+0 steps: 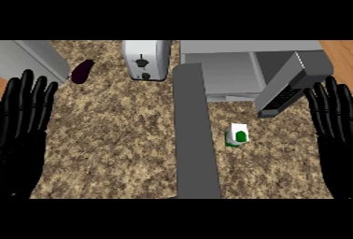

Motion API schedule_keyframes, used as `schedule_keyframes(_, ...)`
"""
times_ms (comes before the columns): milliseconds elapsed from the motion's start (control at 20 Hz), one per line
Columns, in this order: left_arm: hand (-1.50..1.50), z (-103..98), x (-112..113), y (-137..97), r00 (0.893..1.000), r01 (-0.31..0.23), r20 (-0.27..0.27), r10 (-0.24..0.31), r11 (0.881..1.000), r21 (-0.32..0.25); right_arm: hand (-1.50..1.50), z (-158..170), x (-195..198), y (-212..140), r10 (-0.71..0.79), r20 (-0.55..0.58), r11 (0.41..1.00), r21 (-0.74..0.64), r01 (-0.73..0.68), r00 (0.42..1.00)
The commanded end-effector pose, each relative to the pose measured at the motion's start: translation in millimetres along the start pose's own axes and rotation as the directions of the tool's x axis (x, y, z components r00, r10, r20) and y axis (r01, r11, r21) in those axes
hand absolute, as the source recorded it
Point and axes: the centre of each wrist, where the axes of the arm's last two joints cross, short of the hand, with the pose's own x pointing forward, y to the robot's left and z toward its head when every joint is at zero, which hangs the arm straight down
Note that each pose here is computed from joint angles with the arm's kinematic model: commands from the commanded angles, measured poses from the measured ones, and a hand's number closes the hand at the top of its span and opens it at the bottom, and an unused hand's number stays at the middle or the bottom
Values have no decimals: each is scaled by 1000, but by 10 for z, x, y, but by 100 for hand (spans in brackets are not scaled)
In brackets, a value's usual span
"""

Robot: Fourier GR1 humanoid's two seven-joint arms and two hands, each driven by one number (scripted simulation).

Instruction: Pick up the milk, place it into the microwave and close the microwave

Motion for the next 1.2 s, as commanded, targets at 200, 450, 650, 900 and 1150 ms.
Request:
schedule_keyframes(200, -150, -89, -79, -452, 1000, -2, 25, 2, 1000, 24, -150, -18, 136, -84, -94, 3, 989, 112, 93, 996)
schedule_keyframes(450, -150, 268, -58, -225, 984, -113, -115, 134, 978, 173, -150, 227, 277, -121, -155, -31, 958, 239, 158, 987)
schedule_keyframes(650, -150, 684, 73, -171, 980, -122, -133, 147, 976, 178, -150, 477, 194, 68, -147, -34, 964, 220, 151, 989)
schedule_keyframes(900, -150, 907, 106, 40, 986, -96, -116, 118, 979, 182, -150, 502, 344, -17, -119, -41, 974, 190, 125, 992)
schedule_keyframes(1150, -150, 1193, 8, -106, 981, -123, -127, 146, 977, 174, -150, 698, 175, 79, -42, -38, 978, 201, 49, 998)
